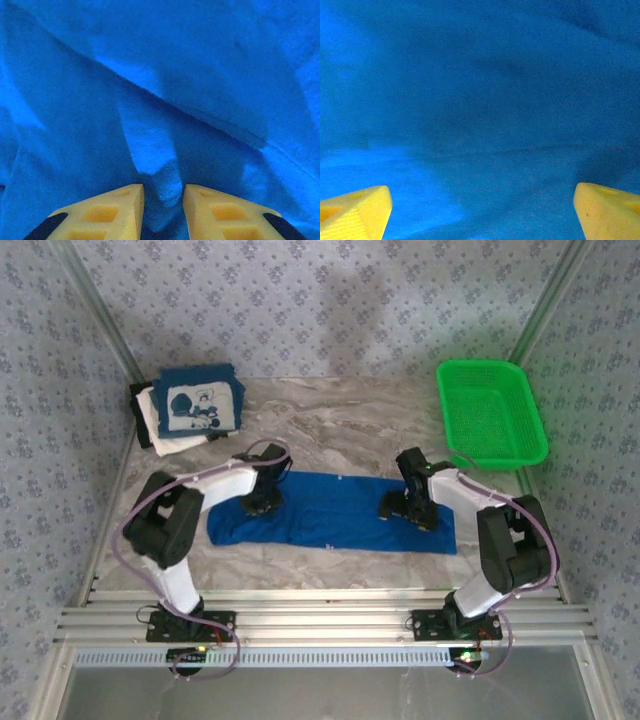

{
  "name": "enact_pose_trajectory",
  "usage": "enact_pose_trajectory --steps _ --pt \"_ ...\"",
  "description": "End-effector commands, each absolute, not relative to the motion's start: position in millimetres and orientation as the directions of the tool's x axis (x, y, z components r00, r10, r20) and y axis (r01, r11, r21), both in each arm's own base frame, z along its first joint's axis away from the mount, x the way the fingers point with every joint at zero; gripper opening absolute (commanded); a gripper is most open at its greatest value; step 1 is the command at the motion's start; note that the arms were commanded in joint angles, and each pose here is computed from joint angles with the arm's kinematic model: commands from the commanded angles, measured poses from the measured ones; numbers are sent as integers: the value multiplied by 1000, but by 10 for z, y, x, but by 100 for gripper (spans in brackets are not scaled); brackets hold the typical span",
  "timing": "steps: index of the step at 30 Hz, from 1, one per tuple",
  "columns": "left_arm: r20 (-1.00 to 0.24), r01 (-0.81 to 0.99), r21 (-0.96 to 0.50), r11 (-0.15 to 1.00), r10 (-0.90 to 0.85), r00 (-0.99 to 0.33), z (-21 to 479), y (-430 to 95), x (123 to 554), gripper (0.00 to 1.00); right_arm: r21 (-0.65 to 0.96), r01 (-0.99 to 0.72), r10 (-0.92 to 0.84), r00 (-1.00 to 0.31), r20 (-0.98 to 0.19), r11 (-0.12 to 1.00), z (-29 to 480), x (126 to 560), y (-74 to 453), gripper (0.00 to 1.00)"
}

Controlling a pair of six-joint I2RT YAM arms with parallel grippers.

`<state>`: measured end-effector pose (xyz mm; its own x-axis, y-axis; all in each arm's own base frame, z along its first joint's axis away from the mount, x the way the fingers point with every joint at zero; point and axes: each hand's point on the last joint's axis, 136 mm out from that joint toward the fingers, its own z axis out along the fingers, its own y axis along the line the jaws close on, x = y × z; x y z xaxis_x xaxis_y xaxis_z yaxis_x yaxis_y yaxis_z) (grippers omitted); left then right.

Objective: Fold and stack the t-shirts

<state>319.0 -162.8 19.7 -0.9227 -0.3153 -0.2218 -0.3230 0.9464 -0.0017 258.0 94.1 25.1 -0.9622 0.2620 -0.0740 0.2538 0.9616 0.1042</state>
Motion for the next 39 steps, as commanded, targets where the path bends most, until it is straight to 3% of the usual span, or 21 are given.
enact_pose_trajectory --steps 1,11,17,25,32,39 --pt "-217 -243 59 968 -225 -950 -46 -1710 3553 29 17 335 335 -938 -82 942 221 2457 774 95" --pt "-275 -17 -100 995 -44 -960 -55 -2682 5121 31 155 458 464 -886 -4 875 201 1909 1186 95" --pt "-281 -46 -337 940 -147 -948 -308 -2870 5641 35 282 498 510 -859 33 820 196 1925 1745 96" --pt "-283 -13 -646 763 -255 -925 -77 -3113 6050 46 424 471 470 -875 114 774 358 2126 2754 97" --pt "-270 29 -738 674 -255 -929 51 -3167 6131 56 506 469 459 -875 155 724 567 2172 3523 97" --pt "-314 120 -795 594 -235 -920 1067 -3142 6098 73 565 374 380 -918 114 735 1137 2095 3597 98"
